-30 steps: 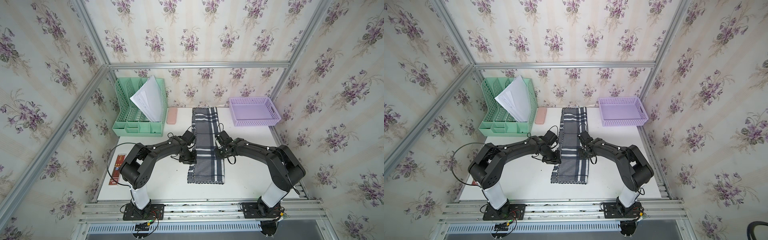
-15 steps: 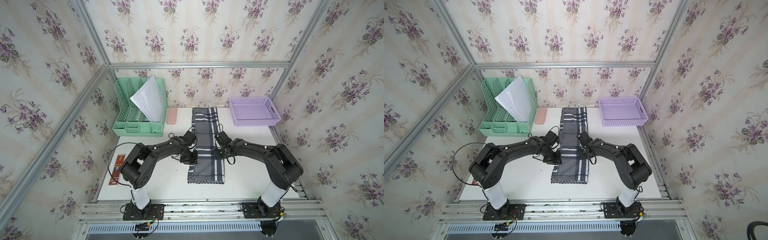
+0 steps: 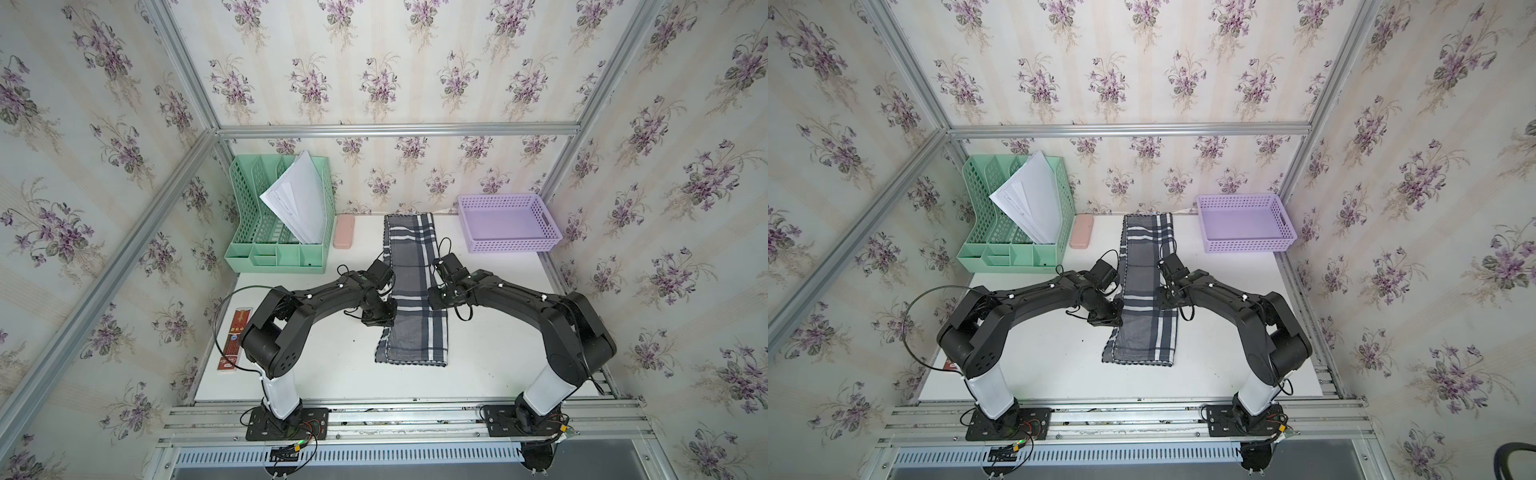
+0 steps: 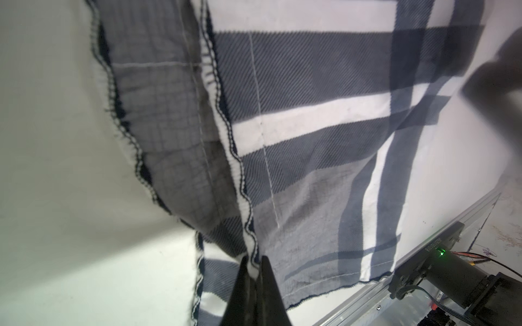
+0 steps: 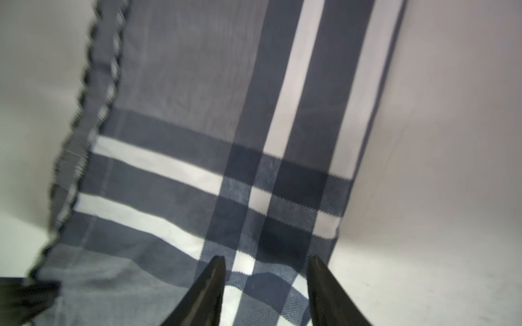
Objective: Roll up the pillowcase
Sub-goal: Adjust the pillowcase at the center of the board.
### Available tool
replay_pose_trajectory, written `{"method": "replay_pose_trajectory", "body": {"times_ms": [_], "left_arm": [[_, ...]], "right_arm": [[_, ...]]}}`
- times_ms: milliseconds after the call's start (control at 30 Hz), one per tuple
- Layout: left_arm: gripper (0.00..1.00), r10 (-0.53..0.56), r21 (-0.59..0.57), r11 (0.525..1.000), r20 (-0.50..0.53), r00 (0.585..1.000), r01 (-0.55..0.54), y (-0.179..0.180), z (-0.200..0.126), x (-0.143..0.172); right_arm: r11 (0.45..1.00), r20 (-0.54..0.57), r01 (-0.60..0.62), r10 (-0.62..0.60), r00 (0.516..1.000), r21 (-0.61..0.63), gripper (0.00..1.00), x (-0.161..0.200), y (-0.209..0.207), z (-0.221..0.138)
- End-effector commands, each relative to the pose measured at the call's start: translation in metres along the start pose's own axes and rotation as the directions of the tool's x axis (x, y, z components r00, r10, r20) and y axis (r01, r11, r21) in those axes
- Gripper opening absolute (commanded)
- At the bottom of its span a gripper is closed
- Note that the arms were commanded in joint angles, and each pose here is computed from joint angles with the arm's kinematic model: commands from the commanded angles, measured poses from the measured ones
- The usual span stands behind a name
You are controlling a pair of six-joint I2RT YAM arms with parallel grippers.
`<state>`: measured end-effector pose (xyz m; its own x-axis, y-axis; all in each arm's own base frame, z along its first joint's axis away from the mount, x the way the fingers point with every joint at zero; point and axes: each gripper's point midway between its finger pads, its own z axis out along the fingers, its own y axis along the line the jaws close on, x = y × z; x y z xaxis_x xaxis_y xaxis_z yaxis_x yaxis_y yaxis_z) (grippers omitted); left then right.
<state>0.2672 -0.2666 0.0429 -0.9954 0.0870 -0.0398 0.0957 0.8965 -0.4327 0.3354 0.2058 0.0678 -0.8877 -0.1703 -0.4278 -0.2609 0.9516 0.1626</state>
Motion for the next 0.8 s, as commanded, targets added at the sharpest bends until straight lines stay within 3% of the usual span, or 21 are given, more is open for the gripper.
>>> {"method": "replay_pose_trajectory", "body": {"times_ms": [0,67,167,300,500,533,600,767], "left_arm": [[0.15,-0.008,-0.035,0.999,0.005,1.0,0.009,0.004,-0.008,0.001],[0.21,-0.004,-0.039,0.999,0.003,1.0,0.004,0.004,-0.009,0.001],[0.09,-0.003,-0.037,0.999,0.002,1.0,0.004,0.004,-0.008,0.001],[0.01,-0.002,-0.042,0.999,0.015,1.0,0.003,0.004,-0.01,-0.001],[0.0,0.005,-0.042,0.999,0.03,1.0,-0.004,0.002,-0.013,-0.004],[0.01,0.005,-0.042,0.999,0.03,1.0,-0.003,0.003,-0.012,-0.004],[0.28,-0.004,-0.037,0.999,0.024,1.0,0.005,0.004,-0.009,-0.003],[0.32,-0.017,-0.019,1.0,-0.008,1.0,0.016,0.006,0.005,0.0]], "right_arm": [[0.997,0.079,-0.059,0.063,0.995,-0.055,0.6,-0.036,-0.008,-0.019],[0.994,0.106,-0.075,0.084,0.991,-0.084,0.61,-0.056,-0.011,-0.023],[0.996,0.118,-0.059,0.066,0.991,-0.066,0.62,-0.075,-0.014,-0.018],[0.996,0.1,-0.055,0.062,0.993,-0.073,0.62,-0.09,-0.014,-0.002],[0.993,0.084,-0.058,0.067,0.994,-0.102,0.62,-0.11,-0.009,0.019],[0.992,0.086,-0.062,0.071,0.994,-0.107,0.62,-0.113,-0.009,0.021],[0.991,0.083,-0.065,0.074,0.994,-0.115,0.62,-0.115,-0.007,0.026],[0.989,0.066,-0.076,0.085,0.994,-0.128,0.62,-0.112,-0.006,0.035]]}}
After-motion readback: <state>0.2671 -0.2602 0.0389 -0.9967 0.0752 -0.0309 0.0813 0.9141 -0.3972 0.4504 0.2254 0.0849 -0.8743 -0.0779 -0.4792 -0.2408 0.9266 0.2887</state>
